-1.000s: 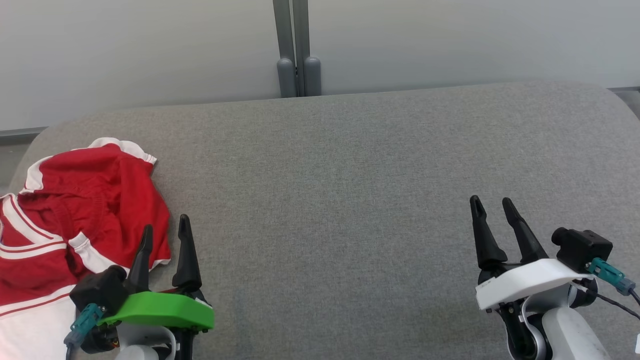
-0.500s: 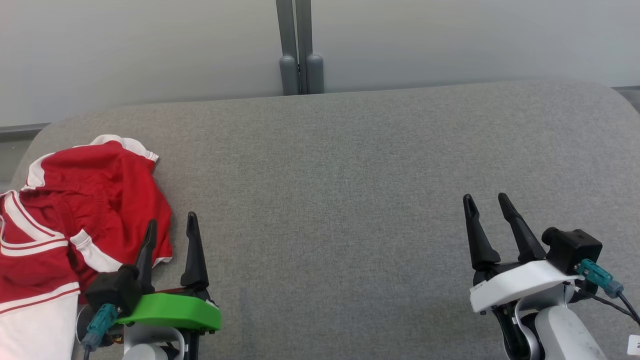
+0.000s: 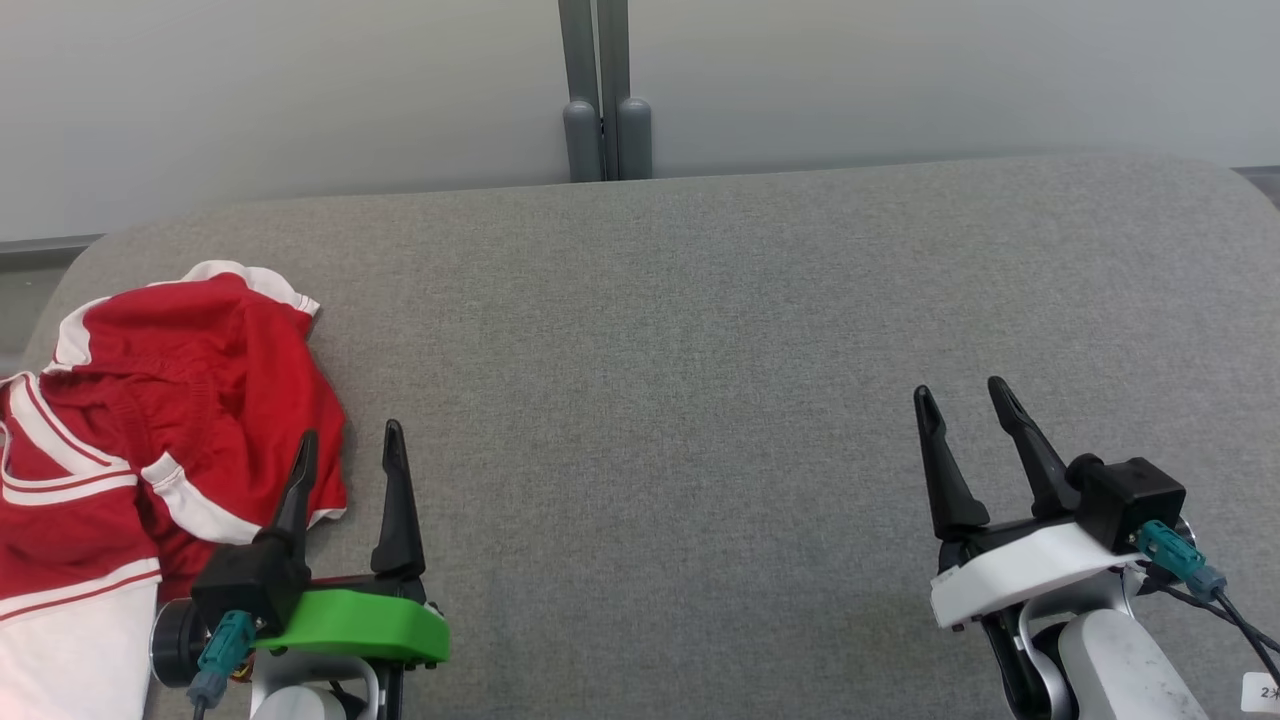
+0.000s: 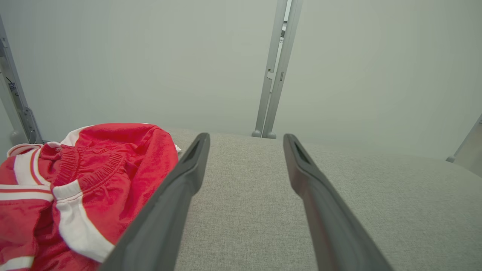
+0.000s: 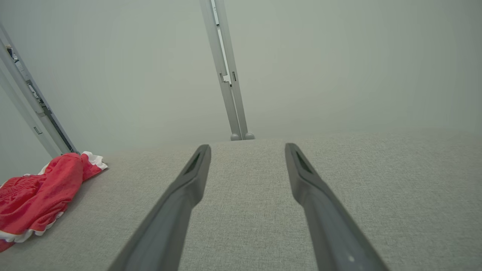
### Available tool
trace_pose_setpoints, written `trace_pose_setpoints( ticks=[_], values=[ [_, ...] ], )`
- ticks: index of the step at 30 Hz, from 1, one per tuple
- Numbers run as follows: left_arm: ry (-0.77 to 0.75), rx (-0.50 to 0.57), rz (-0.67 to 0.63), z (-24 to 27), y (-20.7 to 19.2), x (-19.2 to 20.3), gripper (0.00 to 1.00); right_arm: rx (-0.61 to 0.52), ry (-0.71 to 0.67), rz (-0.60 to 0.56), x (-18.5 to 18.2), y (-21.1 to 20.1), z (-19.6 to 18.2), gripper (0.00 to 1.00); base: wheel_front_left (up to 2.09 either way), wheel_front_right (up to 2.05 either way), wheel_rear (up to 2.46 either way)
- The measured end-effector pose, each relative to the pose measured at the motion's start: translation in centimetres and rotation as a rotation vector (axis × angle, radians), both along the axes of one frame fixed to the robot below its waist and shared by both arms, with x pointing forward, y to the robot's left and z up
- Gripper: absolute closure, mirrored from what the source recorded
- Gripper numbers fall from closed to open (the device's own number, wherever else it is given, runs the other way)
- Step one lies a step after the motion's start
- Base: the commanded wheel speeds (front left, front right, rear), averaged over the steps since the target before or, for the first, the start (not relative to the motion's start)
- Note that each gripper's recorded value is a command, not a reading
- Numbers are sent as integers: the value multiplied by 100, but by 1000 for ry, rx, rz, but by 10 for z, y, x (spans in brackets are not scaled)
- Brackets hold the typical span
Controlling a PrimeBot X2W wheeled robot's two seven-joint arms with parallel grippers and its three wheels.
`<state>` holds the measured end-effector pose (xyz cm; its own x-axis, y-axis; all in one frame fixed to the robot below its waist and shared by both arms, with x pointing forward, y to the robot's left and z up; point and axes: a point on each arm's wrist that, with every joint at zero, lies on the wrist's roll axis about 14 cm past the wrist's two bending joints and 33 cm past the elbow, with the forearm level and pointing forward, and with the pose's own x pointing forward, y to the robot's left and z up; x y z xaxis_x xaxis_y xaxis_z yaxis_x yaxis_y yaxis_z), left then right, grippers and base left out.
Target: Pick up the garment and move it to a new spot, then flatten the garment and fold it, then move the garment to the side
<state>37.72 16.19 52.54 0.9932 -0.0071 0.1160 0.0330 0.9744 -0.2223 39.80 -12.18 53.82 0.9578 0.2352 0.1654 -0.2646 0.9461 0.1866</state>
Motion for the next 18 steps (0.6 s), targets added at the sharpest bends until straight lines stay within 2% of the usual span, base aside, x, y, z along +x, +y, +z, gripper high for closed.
trace_pose_setpoints(
  ticks=[18],
  values=[
    [-44, 104, -6, 7, -5, -1, 0, -83, -52, 25, 1, 10, 5, 0, 0, 0, 0]
  ],
)
